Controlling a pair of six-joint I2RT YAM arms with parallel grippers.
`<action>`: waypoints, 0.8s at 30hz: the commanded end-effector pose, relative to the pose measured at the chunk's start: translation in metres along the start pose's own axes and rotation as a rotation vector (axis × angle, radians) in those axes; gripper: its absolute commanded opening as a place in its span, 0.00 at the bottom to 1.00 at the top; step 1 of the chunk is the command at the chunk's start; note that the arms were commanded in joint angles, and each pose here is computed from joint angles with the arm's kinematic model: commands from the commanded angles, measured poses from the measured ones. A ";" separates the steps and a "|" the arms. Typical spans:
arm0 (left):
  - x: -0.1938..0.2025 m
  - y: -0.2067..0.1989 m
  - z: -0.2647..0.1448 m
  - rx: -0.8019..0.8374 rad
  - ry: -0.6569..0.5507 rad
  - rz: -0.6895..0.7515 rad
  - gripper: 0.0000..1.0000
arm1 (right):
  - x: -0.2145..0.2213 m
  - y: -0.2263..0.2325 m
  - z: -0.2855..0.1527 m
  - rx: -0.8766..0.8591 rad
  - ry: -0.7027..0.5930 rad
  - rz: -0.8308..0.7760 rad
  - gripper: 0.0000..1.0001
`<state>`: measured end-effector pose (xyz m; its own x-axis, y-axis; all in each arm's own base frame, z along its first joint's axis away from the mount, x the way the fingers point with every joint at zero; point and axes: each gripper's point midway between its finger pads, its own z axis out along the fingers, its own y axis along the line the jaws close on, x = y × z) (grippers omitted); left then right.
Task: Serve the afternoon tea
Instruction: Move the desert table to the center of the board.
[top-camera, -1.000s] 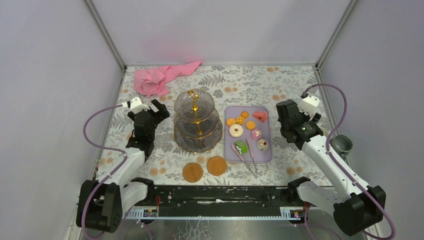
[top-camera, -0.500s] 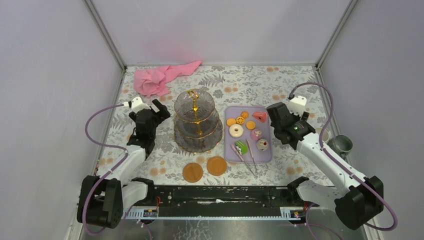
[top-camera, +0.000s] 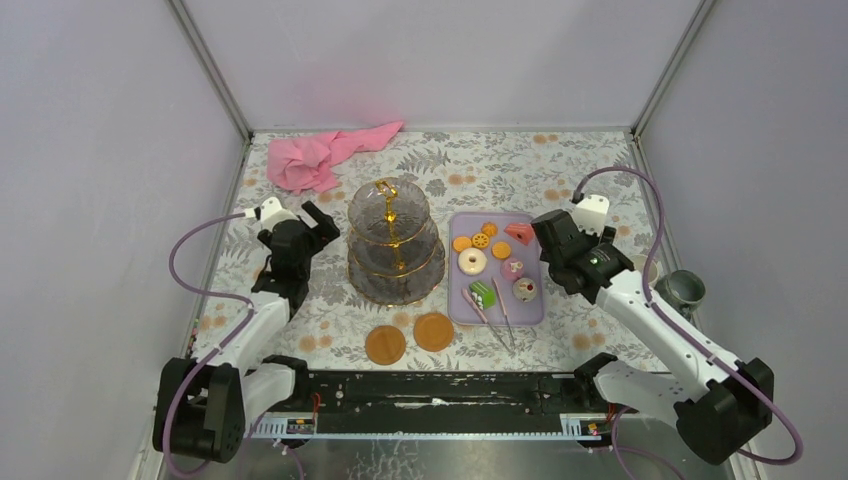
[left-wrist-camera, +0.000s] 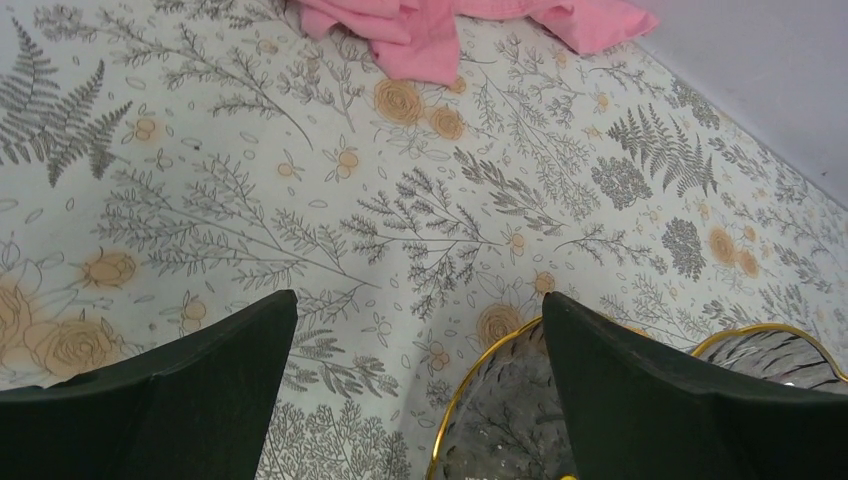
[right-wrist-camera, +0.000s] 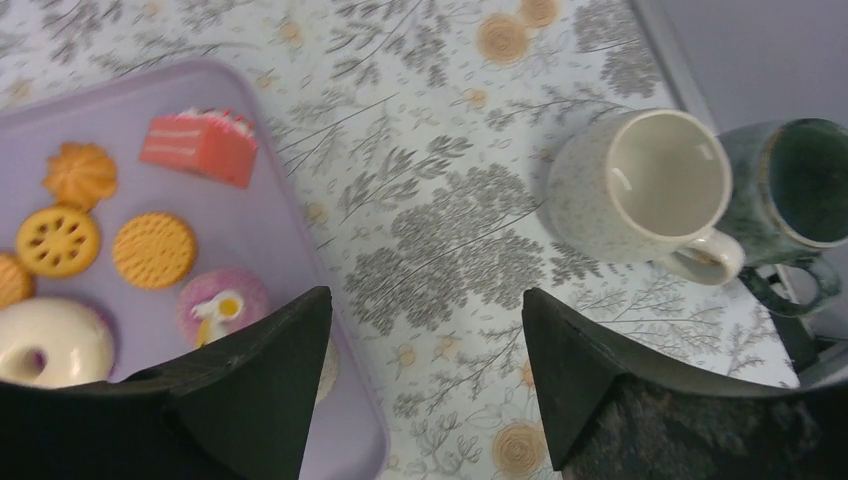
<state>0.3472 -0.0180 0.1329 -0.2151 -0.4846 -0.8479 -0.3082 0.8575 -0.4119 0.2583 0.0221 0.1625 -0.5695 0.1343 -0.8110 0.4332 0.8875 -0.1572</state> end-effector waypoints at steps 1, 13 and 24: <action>0.000 -0.004 -0.010 0.001 0.018 -0.092 0.99 | 0.005 0.029 -0.021 -0.214 0.031 -0.052 0.75; 0.041 0.003 -0.026 -0.004 0.099 -0.157 0.92 | 0.063 0.145 -0.099 -0.615 0.046 -0.210 0.68; 0.044 0.003 -0.026 -0.005 0.108 -0.152 0.92 | 0.019 0.221 -0.148 -0.857 0.026 0.105 0.72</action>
<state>0.3131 -0.0405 0.1039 -0.2730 -0.6148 -0.7399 -0.3438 0.7807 -0.5218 0.2252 0.2438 0.1528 -0.6193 0.0603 -0.7828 -0.1746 0.9615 0.2122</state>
